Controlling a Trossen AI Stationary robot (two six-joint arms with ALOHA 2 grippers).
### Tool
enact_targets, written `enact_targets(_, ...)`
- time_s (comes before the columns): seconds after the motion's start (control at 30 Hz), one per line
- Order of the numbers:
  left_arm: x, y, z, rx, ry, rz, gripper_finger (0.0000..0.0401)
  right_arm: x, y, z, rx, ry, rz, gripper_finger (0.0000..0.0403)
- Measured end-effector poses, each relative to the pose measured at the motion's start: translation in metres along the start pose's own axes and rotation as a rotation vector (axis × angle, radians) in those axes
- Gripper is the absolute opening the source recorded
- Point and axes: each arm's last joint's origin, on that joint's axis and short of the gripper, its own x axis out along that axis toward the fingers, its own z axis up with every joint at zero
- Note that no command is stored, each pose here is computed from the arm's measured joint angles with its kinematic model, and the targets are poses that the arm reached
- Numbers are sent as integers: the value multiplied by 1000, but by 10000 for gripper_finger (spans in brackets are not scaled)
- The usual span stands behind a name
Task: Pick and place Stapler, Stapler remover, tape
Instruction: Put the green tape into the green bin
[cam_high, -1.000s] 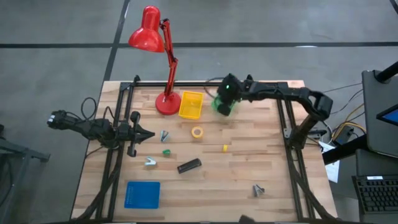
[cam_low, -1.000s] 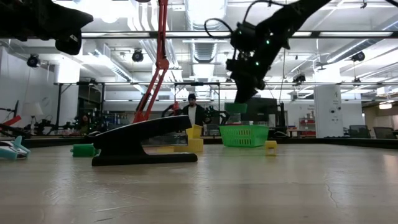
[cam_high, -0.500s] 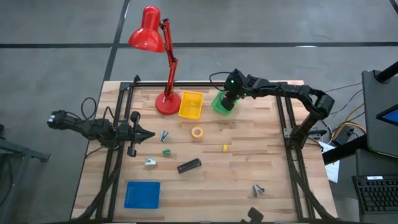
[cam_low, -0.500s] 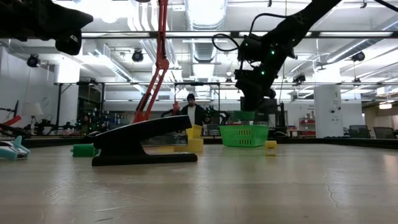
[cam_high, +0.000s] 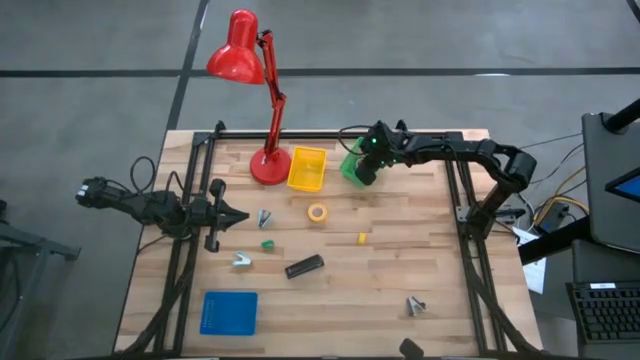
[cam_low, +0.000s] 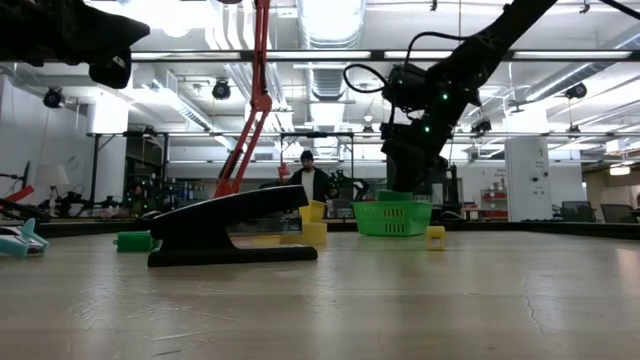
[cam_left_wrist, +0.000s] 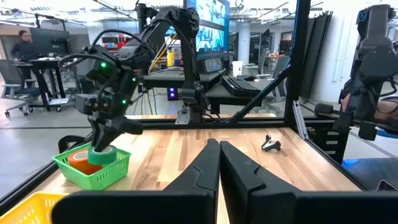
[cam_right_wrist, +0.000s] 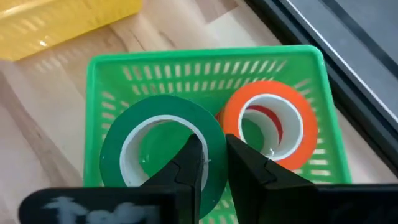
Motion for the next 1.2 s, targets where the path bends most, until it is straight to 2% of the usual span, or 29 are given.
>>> enact_targets(0.83, 0, 0, 0, 0, 0, 0, 14, 5, 6, -10, 4, -4, 13, 55)
enact_targets(1.2, 0, 0, 0, 0, -1, 0, 14, 5, 9, -9, -6, -15, 23, 85)
